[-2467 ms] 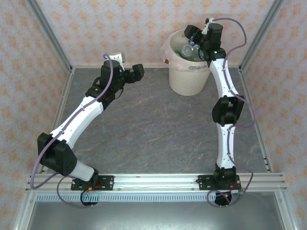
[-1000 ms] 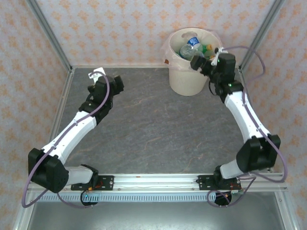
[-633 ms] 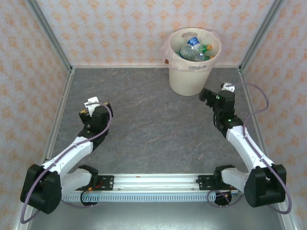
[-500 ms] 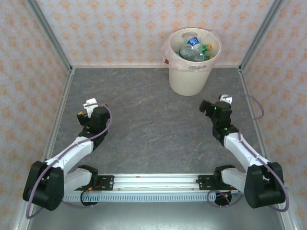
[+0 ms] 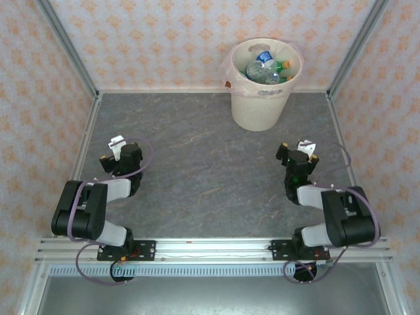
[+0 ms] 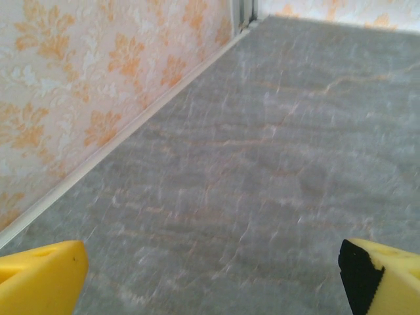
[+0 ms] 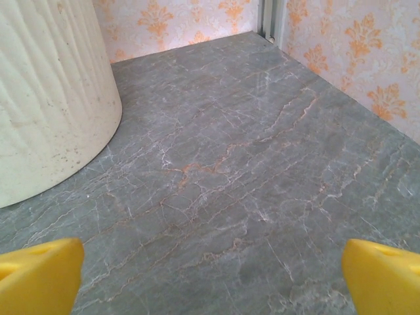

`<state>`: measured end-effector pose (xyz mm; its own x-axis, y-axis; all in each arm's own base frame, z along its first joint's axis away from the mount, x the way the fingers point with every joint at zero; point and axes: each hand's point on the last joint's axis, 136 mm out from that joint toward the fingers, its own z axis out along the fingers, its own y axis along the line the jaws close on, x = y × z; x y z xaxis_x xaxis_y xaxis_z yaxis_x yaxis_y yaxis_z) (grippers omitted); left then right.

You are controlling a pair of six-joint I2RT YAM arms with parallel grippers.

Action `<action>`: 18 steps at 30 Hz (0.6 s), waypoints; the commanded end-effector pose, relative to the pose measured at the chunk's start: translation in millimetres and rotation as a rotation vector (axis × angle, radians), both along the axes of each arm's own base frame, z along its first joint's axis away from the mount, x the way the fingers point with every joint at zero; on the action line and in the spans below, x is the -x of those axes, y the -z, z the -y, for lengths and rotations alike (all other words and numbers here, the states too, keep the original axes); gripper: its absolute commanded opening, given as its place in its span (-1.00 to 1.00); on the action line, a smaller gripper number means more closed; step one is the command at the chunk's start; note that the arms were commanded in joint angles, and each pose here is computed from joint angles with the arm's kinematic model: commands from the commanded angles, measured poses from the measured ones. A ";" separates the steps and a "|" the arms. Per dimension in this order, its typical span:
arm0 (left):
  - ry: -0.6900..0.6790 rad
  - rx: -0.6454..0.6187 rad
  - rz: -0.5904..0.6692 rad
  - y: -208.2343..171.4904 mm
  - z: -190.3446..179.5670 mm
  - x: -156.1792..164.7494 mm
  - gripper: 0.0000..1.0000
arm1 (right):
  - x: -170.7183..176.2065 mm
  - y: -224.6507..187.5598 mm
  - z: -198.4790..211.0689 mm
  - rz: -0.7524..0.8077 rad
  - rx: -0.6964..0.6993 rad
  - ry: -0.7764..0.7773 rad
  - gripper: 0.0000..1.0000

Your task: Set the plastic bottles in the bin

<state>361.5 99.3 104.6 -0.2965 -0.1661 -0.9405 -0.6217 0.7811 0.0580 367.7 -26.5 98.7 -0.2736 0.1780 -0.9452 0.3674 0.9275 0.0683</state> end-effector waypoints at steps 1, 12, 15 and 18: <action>0.081 0.035 0.128 -22.9 8.2 -27.0 0.99 | -18.5 -32.2 7.0 0.128 0.037 0.023 1.00; 0.318 0.012 0.311 -31.2 42.8 -0.7 0.99 | 4.9 -30.2 -11.5 0.226 0.007 -0.161 0.99; 0.326 -0.004 0.325 -33.0 43.9 0.0 0.99 | -2.2 -26.7 -8.5 0.207 -0.001 -0.148 1.00; 0.325 0.002 0.315 -31.9 43.8 -0.9 0.99 | -3.0 -25.7 -7.3 0.204 -0.009 -0.151 1.00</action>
